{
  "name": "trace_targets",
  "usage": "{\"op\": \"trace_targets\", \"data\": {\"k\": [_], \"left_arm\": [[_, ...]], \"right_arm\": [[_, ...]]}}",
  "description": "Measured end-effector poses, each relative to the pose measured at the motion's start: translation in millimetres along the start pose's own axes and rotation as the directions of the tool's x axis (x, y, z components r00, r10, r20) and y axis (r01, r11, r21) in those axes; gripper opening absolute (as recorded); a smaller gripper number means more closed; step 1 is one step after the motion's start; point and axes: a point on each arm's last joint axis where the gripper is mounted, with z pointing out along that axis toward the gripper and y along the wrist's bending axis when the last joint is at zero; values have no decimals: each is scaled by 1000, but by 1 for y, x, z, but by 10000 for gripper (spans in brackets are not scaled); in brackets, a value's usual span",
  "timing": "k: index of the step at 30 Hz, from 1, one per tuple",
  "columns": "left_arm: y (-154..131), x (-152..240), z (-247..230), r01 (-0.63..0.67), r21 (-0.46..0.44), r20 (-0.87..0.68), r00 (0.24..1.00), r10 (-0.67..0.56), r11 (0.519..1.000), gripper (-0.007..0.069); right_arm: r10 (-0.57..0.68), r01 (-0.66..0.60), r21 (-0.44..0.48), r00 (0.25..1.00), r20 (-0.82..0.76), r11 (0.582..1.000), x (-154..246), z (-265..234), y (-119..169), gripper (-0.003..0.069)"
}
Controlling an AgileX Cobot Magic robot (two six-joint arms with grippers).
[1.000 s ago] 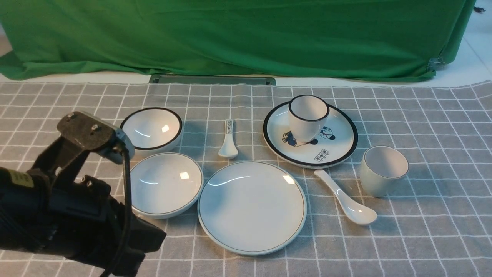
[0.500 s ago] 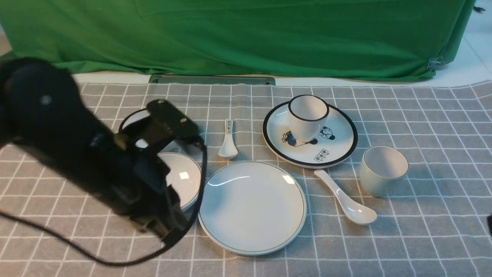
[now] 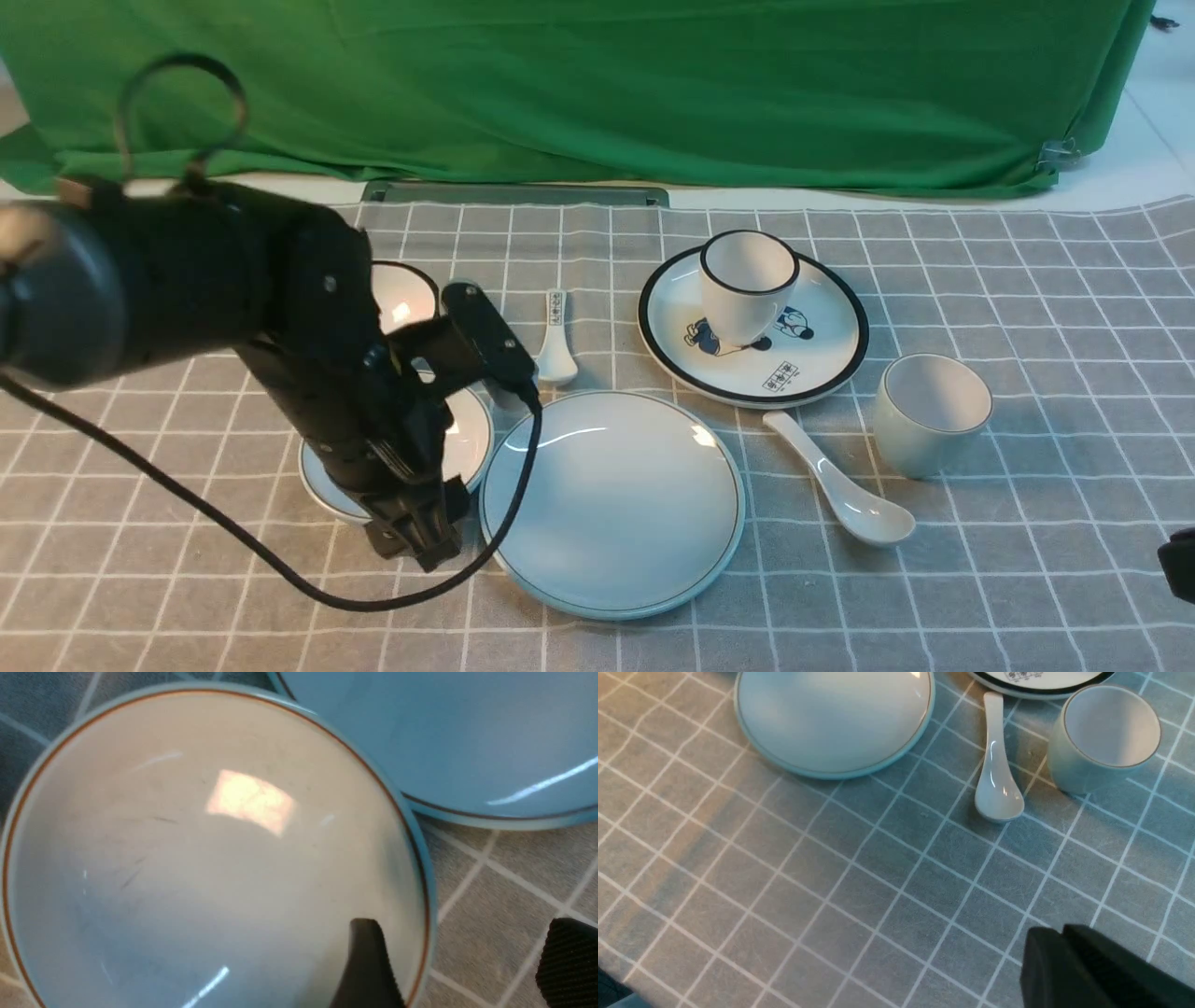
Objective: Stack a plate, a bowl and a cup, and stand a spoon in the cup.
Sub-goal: Use the left arm to grab a blue rice bowl, then use the left arm to put the blue rice bowl into the blue large plate in the middle
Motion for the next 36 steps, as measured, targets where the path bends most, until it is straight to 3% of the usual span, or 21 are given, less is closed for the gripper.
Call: {"op": "trace_targets", "data": {"k": [3,7,9,11,12,14,20,24,29,36], "left_arm": [[4,-3,13,-6,-17,5,1000,6,1000,465],[6,-4,25,-8,-17,-2,1000,8,1000,377],[6,-4,27,-8,-15,-5,1000,8,1000,277],[6,-4,27,-8,-15,-5,1000,8,1000,233],[7,-4,27,-9,-17,-5,1000,9,1000,118],[7,-5,26,-10,-23,-2,1000,10,1000,67],[7,-3,16,13,-47,-24,1000,-14,999,38],[-8,-3,-6,36,-41,-44,998,-37,999,25],[-45,-38,-35,-84,-55,62,994,87,995,25],[-77,-75,-15,-183,-53,138,972,189,982,25]], "right_arm": [[-1,1,-1,1000,-1,1000,0,0,0,70],[-1,1,-3,1000,-8,1000,1,0,0,76],[-1,1,-3,1000,-9,1000,1,0,0,78],[-1,1,-3,1000,-10,1000,1,0,0,80],[-2,2,-3,1000,-8,1000,1,0,0,84],[-2,2,-2,1000,-3,1000,2,-2,1,87],[-4,4,0,1000,19,1000,3,-7,2,91],[-7,7,3,999,32,1000,5,-10,2,98],[-7,7,6,999,45,1000,4,-11,2,105],[-7,7,7,999,51,1000,3,-11,2,108]]}}
